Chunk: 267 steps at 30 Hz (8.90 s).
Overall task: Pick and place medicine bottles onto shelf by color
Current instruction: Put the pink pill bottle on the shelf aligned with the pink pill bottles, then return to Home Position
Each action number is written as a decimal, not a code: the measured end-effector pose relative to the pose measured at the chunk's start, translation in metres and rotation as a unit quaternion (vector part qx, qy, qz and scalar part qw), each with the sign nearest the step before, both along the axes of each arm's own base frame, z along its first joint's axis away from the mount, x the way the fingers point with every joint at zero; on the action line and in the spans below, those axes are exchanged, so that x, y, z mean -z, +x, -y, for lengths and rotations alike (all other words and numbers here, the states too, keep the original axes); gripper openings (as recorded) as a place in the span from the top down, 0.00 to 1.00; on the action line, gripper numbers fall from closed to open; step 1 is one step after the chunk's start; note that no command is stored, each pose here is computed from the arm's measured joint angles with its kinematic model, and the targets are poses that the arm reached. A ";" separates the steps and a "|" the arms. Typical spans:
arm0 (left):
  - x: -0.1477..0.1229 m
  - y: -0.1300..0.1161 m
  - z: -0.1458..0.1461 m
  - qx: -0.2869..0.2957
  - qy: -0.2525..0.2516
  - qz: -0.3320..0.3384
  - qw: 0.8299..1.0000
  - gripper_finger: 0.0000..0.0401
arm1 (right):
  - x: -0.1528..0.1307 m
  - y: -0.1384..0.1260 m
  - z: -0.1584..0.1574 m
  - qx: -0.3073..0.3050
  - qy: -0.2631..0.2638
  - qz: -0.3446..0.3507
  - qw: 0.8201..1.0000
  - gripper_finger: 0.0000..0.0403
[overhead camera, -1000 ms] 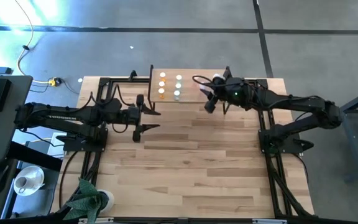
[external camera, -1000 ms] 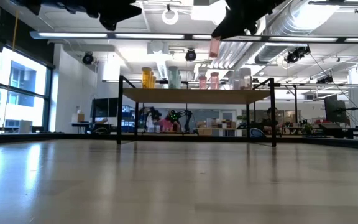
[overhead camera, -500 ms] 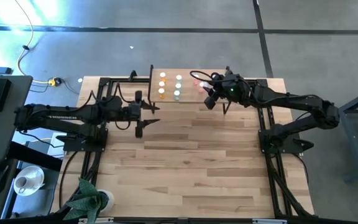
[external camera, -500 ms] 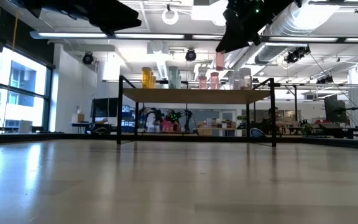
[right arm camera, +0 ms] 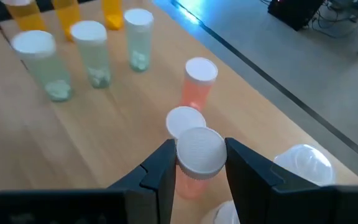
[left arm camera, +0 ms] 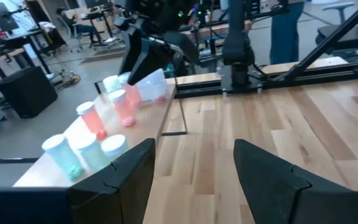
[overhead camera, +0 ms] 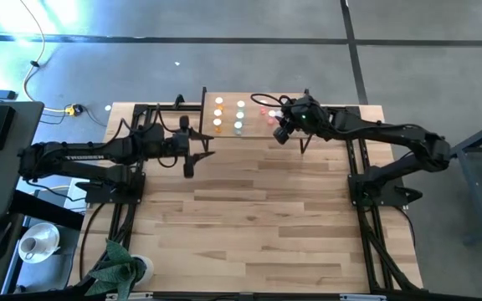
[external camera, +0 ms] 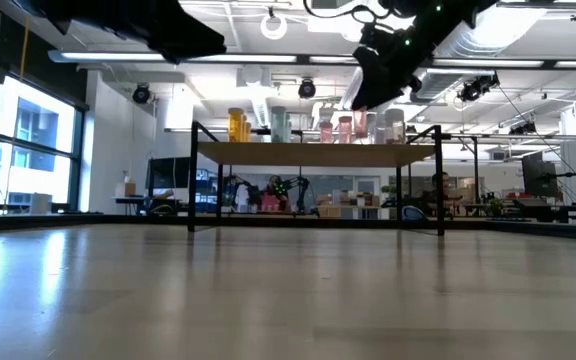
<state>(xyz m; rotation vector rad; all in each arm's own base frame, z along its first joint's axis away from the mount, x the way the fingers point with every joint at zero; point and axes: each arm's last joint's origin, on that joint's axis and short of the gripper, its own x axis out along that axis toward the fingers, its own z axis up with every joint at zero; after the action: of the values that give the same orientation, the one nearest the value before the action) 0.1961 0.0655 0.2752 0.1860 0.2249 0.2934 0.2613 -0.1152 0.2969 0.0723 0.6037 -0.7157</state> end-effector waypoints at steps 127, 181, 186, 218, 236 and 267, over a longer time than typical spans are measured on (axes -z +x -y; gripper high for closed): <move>0.006 -0.004 -0.007 -0.015 -0.012 -0.030 0.999 0.48 | 0.017 0.027 -0.012 -0.112 0.011 -0.010 0.994 0.72; 0.007 -0.004 -0.007 -0.015 -0.014 -0.037 0.999 0.48 | -0.013 -0.044 -0.031 0.025 0.063 -0.044 0.997 0.54; 0.007 -0.004 -0.007 -0.015 -0.014 -0.037 0.999 0.48 | -0.008 -0.038 -0.029 0.032 0.073 -0.050 0.996 0.54; -0.009 -0.028 -0.003 -0.039 0.010 -0.010 0.999 0.48 | -0.032 -0.054 -0.034 0.003 0.030 0.000 1.000 0.54; -0.001 -0.101 0.021 -0.040 -0.044 0.079 0.995 0.48 | -0.010 -0.078 -0.049 -0.091 0.027 0.057 0.994 0.54; 0.112 -0.094 0.020 -0.010 -0.131 0.111 0.985 0.48 | 0.059 -0.150 -0.087 -0.146 -0.001 0.194 0.970 0.54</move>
<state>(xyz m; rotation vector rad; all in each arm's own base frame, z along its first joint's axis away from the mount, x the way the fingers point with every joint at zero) 0.1023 0.0456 0.1634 -0.1098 0.0437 0.2985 0.1112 -0.0287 0.2379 0.1161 0.2297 -0.4003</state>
